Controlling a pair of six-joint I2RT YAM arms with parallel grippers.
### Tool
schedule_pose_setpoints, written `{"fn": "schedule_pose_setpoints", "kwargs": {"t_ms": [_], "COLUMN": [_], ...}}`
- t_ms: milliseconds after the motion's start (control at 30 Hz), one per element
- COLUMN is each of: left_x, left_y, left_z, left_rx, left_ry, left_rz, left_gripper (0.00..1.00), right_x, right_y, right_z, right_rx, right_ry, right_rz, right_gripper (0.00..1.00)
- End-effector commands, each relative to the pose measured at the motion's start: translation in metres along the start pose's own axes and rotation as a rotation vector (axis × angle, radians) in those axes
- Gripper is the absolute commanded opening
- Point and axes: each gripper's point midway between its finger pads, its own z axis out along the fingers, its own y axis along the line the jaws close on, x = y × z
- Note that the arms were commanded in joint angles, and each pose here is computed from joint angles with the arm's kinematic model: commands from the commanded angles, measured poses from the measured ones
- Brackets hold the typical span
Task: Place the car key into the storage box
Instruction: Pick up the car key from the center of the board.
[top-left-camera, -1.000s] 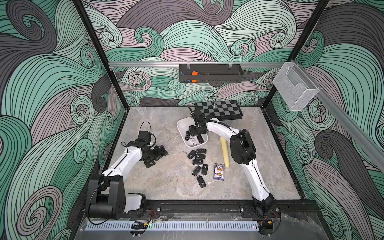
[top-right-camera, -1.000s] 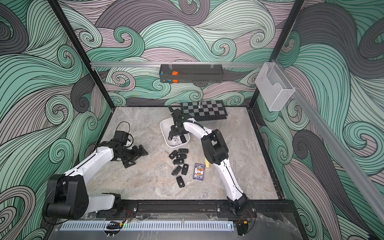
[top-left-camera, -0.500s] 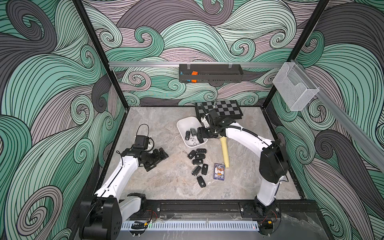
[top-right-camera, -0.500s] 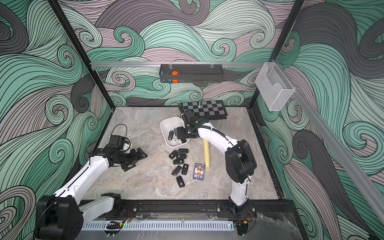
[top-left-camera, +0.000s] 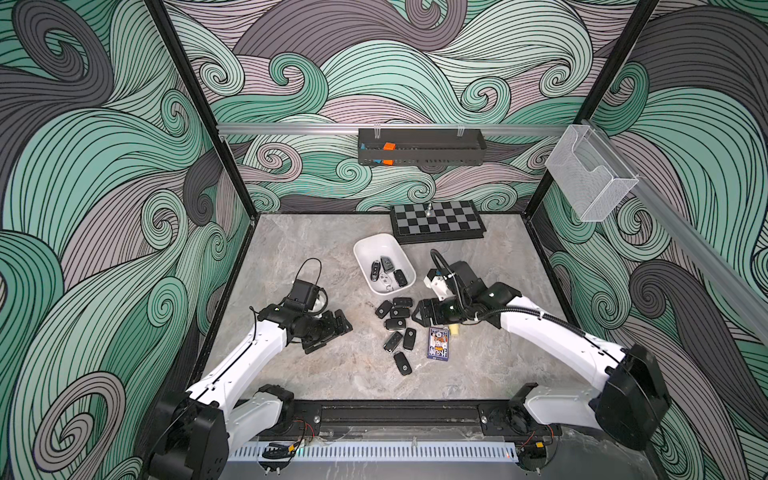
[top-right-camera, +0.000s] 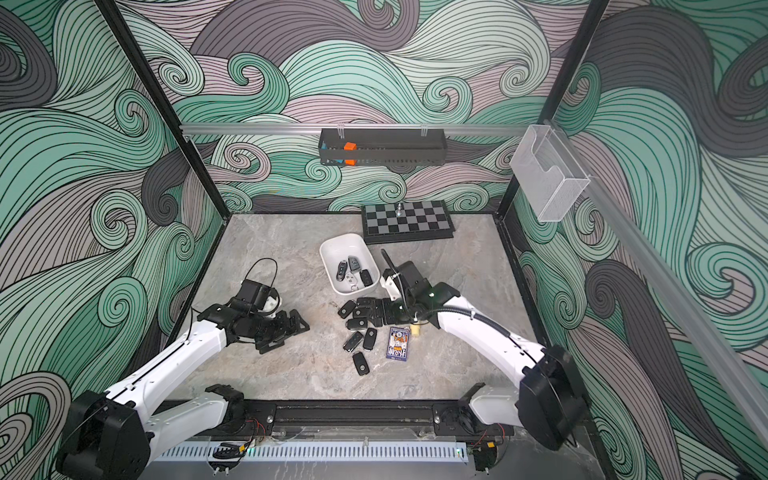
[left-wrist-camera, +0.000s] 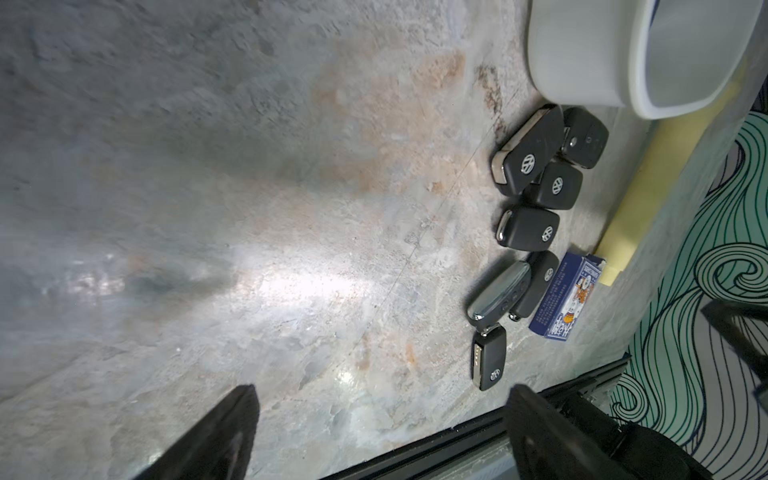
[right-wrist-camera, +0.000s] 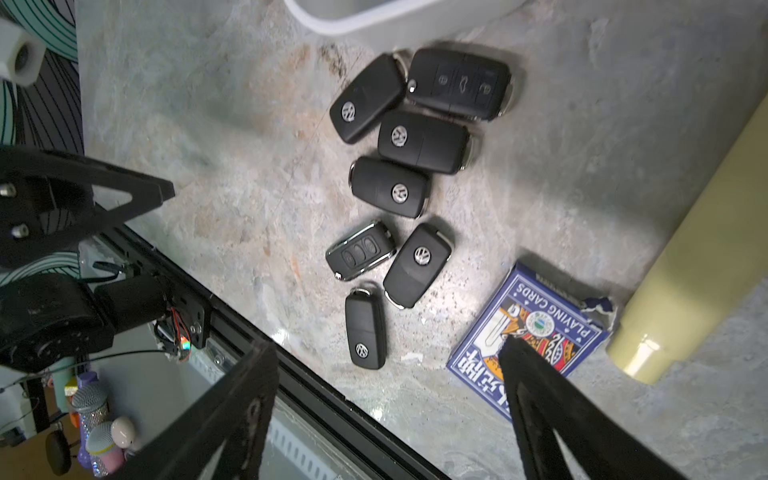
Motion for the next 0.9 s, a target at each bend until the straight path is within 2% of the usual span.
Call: {"fn": "schedule_pose_setpoints", "kwargs": {"t_ms": [0, 300, 633, 867], "left_x": [0.0, 0.009, 0.014, 0.017], "left_y": [-0.004, -0.009, -0.003, 0.006], "left_z": [0.01, 0.027, 0.026, 0.02], "left_rx": [0.013, 0.067, 0.057, 0.028], "left_ry": [0.003, 0.056, 0.054, 0.024], "left_rz": [-0.046, -0.137, -0.189, -0.222], "left_gripper": [0.93, 0.97, 0.99, 0.99], "right_x": [0.024, 0.083, 0.091, 0.089], "right_y": [0.003, 0.009, 0.031, 0.028], "right_z": [0.002, 0.031, 0.072, 0.089], "right_rx": [-0.012, 0.088, 0.227, 0.334], "right_ry": [0.033, 0.1, 0.13, 0.138], "right_rz": [-0.018, -0.187, -0.37, -0.422], "right_gripper": [0.84, 0.84, 0.84, 0.81]}}
